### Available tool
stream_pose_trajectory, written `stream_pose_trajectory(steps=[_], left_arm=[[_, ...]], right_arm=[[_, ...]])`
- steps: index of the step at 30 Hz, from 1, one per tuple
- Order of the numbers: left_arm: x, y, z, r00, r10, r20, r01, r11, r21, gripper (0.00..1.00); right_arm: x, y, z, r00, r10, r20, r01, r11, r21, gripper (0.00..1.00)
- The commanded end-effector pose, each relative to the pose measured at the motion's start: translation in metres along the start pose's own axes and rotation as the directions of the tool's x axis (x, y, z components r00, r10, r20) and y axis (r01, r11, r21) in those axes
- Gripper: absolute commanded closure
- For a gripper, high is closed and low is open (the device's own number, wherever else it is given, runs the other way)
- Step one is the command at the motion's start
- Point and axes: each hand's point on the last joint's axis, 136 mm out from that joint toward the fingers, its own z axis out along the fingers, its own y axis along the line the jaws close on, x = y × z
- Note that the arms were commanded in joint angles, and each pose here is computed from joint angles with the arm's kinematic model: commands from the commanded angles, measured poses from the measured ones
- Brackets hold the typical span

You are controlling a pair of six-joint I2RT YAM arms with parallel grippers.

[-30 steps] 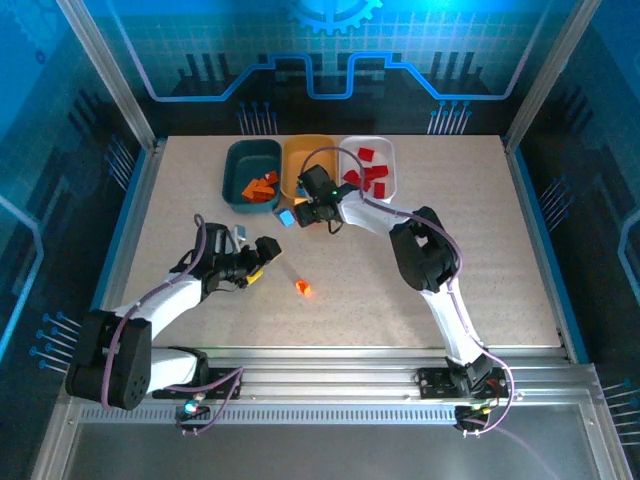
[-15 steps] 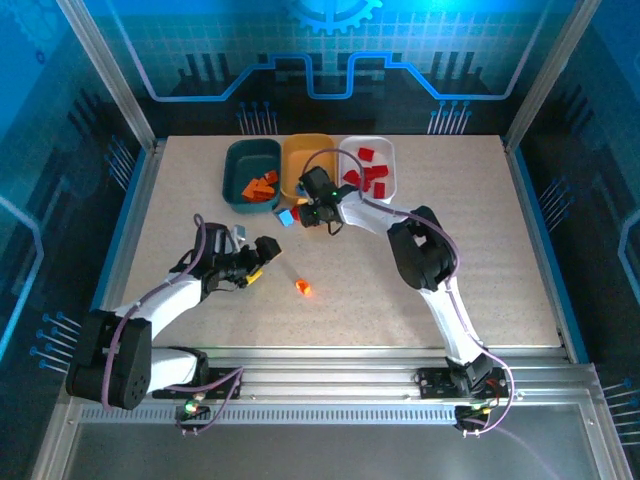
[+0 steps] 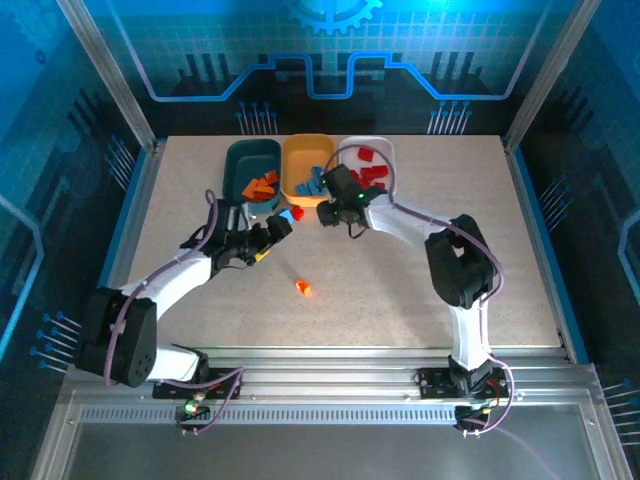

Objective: Sort the legos into containers by color

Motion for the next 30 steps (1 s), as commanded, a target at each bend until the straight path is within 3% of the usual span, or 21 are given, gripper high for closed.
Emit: stream_pose_trajectory(steps=[1, 5, 8, 11, 17, 23, 26, 30], left_arm=[[-0.012, 0.004, 0.004, 0.999, 0.021, 0.029, -0.019, 0.996, -0.086, 0.01], [-0.01, -0.006, 0.021, 0.999, 0.018, -0.042, -0.021, 0.996, -0.088, 0.02], [0.012, -0.004, 0.026, 0.992, 0.062, -0.11, -0.077, 0.987, -0.14, 0.02], [0.038, 0.006, 0.019, 0.982, 0.1, -0.158, -0.128, 0.976, -0.175, 0.01], [0.093, 0.024, -0.006, 0.926, 0.272, -0.261, -0.337, 0.909, -0.247, 0.01], [0.134, 0.025, -0.008, 0.789, 0.476, -0.388, -0.592, 0.758, -0.275, 0.03], [0.135, 0.035, 0.001, 0.746, 0.513, -0.425, -0.655, 0.682, -0.326, 0.04], [0.131, 0.034, 0.02, 0.719, 0.536, -0.442, -0.686, 0.648, -0.33, 0.09]], right_arm=[[-0.029, -0.051, -0.007, 0.995, 0.088, 0.046, -0.09, 0.994, 0.062, 0.61], [-0.046, -0.091, 0.006, 0.988, 0.15, 0.039, -0.153, 0.984, 0.094, 0.59], [-0.059, -0.107, 0.01, 0.985, 0.17, 0.031, -0.172, 0.981, 0.089, 0.34], [-0.07, -0.102, -0.005, 0.988, 0.145, 0.051, -0.149, 0.986, 0.069, 0.25], [-0.057, -0.085, -0.054, 0.984, 0.14, 0.114, -0.145, 0.989, 0.032, 0.22], [-0.019, -0.067, -0.1, 0.971, 0.183, 0.155, -0.177, 0.983, -0.051, 0.21], [0.002, -0.063, -0.116, 0.967, 0.201, 0.155, -0.191, 0.979, -0.077, 0.2], [0.027, -0.061, -0.131, 0.963, 0.222, 0.155, -0.209, 0.973, -0.098, 0.2]])
